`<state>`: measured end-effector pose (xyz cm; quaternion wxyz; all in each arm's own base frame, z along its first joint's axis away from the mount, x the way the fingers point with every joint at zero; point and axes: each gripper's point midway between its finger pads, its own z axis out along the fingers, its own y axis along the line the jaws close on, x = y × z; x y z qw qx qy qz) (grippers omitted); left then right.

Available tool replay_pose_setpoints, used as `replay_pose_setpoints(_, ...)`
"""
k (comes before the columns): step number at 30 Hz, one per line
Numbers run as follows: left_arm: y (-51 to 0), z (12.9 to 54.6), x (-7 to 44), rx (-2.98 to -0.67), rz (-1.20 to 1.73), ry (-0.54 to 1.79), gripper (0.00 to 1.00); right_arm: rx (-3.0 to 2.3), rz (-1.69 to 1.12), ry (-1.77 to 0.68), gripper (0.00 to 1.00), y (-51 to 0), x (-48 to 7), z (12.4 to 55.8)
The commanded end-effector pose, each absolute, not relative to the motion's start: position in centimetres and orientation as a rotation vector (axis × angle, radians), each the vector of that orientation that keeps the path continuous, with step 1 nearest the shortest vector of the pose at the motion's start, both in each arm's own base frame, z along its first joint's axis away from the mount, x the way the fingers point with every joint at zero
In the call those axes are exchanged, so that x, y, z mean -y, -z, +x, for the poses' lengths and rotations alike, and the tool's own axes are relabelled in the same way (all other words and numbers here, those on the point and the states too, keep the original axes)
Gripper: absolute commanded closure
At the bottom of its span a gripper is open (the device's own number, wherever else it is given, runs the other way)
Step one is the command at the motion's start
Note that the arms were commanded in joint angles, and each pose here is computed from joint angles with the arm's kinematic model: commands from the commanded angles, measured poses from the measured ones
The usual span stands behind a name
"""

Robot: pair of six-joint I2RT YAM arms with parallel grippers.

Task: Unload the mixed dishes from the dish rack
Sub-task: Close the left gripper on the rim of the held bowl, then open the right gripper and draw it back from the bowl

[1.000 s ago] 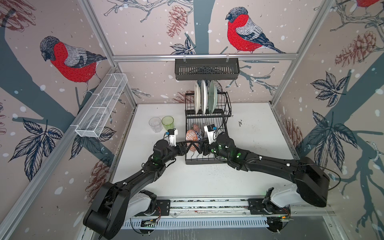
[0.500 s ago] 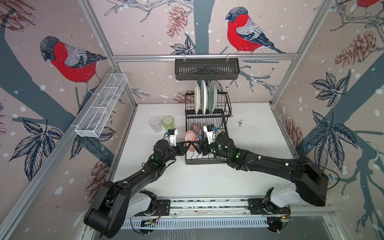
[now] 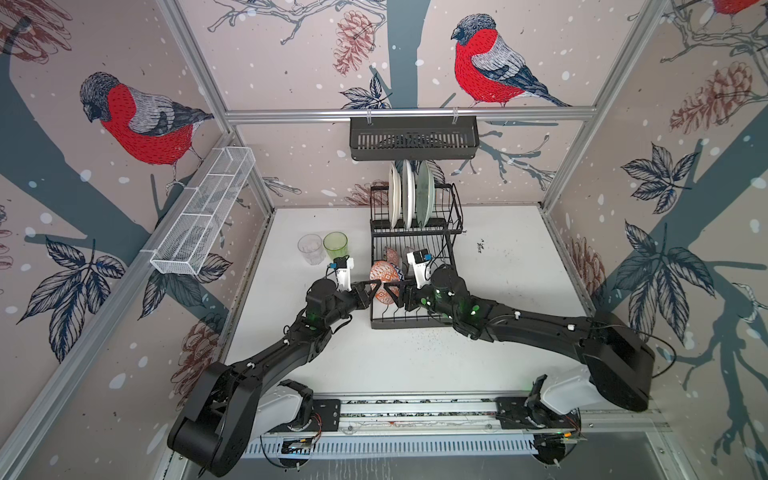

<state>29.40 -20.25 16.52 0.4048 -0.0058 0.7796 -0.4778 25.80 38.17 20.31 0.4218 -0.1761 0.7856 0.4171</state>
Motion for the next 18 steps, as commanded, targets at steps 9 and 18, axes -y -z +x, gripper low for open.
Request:
replay_pose_setpoints(9,-17.3,29.3,20.6,-1.939,0.039,1.208,1.00,-1.872,-0.459,-1.105,0.22,-22.9,-39.0,25.6)
replay_pose_setpoints(18,-17.4,29.4,20.2,-1.943,0.028,1.177,1.00,-1.910,-0.400,-0.982,0.00,-21.9,-37.6,26.7)
